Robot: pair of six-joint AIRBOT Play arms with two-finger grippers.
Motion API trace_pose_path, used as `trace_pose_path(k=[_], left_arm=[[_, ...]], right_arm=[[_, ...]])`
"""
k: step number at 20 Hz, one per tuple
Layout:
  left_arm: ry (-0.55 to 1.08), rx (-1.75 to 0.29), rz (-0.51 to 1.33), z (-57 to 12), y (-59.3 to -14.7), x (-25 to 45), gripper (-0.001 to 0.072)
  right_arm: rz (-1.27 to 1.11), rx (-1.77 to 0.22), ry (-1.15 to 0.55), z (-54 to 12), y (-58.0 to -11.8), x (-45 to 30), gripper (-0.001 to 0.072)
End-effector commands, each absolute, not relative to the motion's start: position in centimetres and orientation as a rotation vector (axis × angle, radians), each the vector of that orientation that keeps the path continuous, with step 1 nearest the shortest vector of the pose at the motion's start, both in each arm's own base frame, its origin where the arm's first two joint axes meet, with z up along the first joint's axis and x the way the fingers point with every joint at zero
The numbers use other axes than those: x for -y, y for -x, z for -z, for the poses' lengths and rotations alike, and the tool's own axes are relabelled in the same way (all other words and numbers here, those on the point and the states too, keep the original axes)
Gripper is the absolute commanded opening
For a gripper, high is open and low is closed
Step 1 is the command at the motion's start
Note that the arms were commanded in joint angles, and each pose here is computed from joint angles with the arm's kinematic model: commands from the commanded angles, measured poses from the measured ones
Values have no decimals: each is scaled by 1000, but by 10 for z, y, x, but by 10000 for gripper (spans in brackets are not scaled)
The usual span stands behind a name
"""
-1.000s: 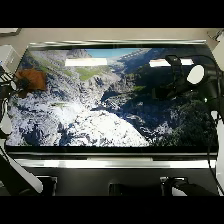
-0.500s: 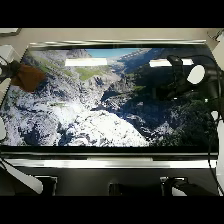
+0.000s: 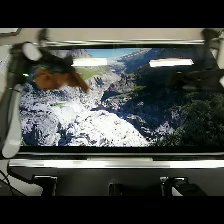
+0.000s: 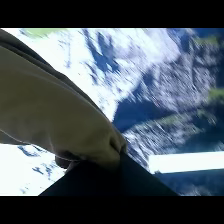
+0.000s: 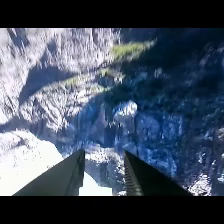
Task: Fold the clothes and pants, and hang the long-sleeved shirts on hangers.
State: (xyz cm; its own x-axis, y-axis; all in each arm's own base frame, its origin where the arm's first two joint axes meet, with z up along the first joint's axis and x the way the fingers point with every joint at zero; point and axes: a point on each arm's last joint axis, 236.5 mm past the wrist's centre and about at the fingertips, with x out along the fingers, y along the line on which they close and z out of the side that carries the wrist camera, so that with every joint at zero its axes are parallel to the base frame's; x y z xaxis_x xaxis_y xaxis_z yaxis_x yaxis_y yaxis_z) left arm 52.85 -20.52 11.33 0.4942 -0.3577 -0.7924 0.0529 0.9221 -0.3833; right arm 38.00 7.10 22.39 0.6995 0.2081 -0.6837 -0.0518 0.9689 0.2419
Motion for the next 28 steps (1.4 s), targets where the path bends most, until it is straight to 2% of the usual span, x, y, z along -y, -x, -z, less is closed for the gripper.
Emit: trace_pose_path(k=[1,6,9,10,11,12,13,14,15,16,17,18,19,20,21,22,23,25,28], left_arm=[[252,-1176,392,-82,-446,331,15],[146,-1233,467,-28,-366,443,15],[136,-1262,508,2,-337,481,19],[131,-1279,517,8,-329,486,45],[137,-1296,522,8,-325,488,173],[145,-1306,524,2,-323,486,402],[140,-1304,522,-9,-326,480,582],[115,-1289,539,-27,-331,470,620],[91,-1260,559,-47,-338,459,620],[79,-1221,560,-71,-349,442,620],[83,-1184,526,-93,-362,418,620],[90,-1146,474,-116,-376,389,620],[95,-1112,415,-136,-390,356,620],[88,-1080,370,-153,-401,326,620],[85,-1059,331,-165,-410,298,618],[94,-1046,297,-175,-417,271,618],[102,-1039,266,-182,-422,249,616],[99,-1049,211,-185,-428,210,615],[99,-1088,146,-179,-433,173,614]], right_arm=[[-86,-659,-210,-273,-338,-50,317],[-8,-609,-206,-300,-275,-24,318],[-2,-621,-206,-302,-248,-21,318],[-2,-627,-198,-301,-243,-20,318],[1,-625,-171,-301,-241,-17,316],[-9,-627,-137,-301,-240,-17,317],[-16,-621,-117,-302,-241,-17,317],[-20,-611,-114,-304,-245,-18,320],[-16,-612,-126,-303,-248,-18,332],[19,-621,-174,-300,-252,-14,374],[55,-648,-223,-293,-258,-12,418],[84,-696,-272,-282,-263,-12,424],[126,-773,-336,-264,-268,-13,424],[155,-871,-383,-243,-272,-18,454],[169,-970,-407,-222,-276,-24,541],[141,-1074,-425,-201,-282,-39,562],[89,-1156,-444,-185,-289,-55,562],[-70,-1287,-585,-165,-308,-89,562],[-178,-1312,-771,-149,-341,-76,562]])
